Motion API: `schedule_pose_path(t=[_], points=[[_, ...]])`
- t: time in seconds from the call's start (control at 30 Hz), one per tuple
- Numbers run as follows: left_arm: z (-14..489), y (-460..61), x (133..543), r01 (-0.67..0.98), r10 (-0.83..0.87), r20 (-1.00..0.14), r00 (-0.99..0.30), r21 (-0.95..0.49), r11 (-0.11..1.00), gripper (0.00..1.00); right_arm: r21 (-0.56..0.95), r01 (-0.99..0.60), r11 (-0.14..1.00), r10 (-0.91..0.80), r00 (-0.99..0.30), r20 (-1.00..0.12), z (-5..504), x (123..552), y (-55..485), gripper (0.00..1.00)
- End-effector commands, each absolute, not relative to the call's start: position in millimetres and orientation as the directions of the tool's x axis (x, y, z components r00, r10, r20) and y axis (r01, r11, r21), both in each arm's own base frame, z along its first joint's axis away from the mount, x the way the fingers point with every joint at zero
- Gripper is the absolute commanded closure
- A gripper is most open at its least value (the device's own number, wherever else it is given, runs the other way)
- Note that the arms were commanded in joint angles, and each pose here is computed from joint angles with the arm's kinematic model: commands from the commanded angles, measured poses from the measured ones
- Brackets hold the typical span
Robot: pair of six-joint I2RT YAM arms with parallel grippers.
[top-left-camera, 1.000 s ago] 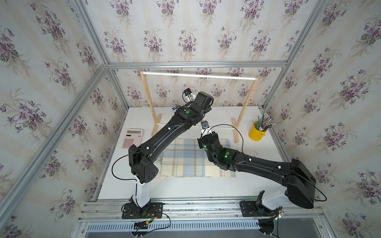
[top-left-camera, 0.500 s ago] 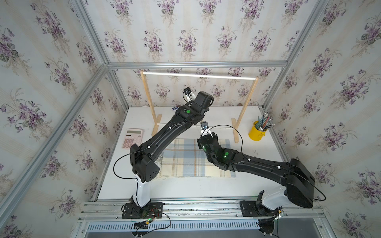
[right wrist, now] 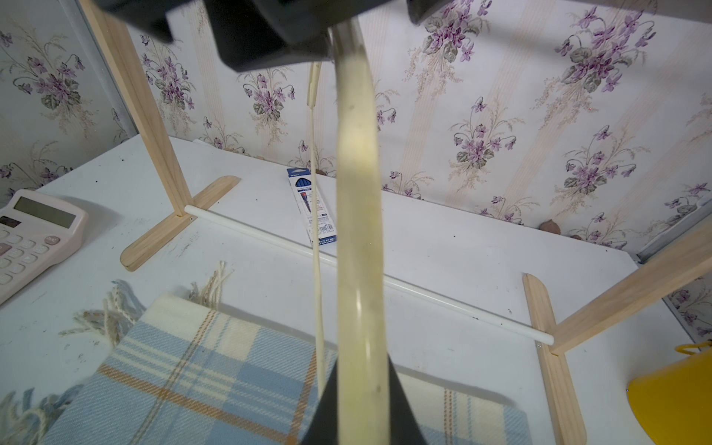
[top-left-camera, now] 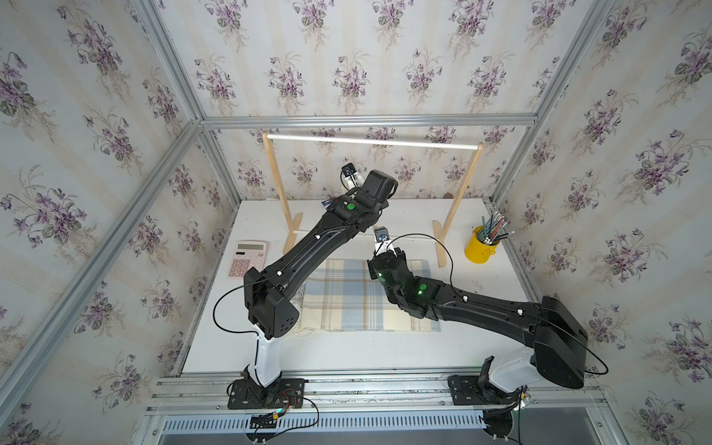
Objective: Hang the scarf on the hanger
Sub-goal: Pick up the hanger from the clothesline.
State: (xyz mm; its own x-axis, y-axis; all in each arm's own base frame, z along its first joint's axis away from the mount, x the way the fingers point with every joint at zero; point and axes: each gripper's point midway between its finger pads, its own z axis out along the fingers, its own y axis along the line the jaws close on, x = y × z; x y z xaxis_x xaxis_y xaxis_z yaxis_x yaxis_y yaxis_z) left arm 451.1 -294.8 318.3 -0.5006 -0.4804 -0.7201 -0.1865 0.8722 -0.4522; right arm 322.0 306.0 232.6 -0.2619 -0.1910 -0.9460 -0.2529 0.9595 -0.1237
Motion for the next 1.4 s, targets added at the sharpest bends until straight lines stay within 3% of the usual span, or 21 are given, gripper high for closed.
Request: schedule_pose_path(t=[0.0, 0.1, 0.17, 0.33, 0.43, 1.1, 1.37], points=[[335, -291, 454, -0.166, -0.477, -0.746, -0.465, -0.455, 0.875, 0.87, -0.144, -0.289, 0.946, -0.224, -0.266, -0.938, 230, 318, 311, 1.00], [336, -291, 453, -0.162, -0.473, -0.745, -0.470, -0.454, 0.876, 0.97, -0.143, -0.291, 0.946, -0.224, -0.266, -0.937, 230, 318, 312, 1.00], [335, -292, 452, -0.159, -0.468, -0.743, -0.478, -0.451, 0.878, 0.94, -0.143, -0.296, 0.944, -0.226, -0.267, -0.937, 230, 318, 313, 1.00], [328, -284, 446, -0.195, -0.454, -0.739, -0.498, -0.414, 0.889, 0.50, -0.153, -0.301, 0.941, -0.237, -0.268, -0.934, 228, 318, 315, 1.00], [327, -275, 439, -0.221, -0.434, -0.738, -0.516, -0.375, 0.900, 0.33, -0.155, -0.300, 0.941, -0.239, -0.269, -0.933, 226, 319, 315, 1.00], [306, -275, 430, -0.238, -0.424, -0.699, -0.576, -0.353, 0.905, 0.30, -0.156, -0.303, 0.940, -0.241, -0.265, -0.934, 233, 324, 324, 1.00], [306, -273, 435, -0.262, -0.437, -0.711, -0.551, -0.349, 0.900, 0.34, -0.157, -0.313, 0.937, -0.246, -0.268, -0.932, 232, 323, 327, 1.00]])
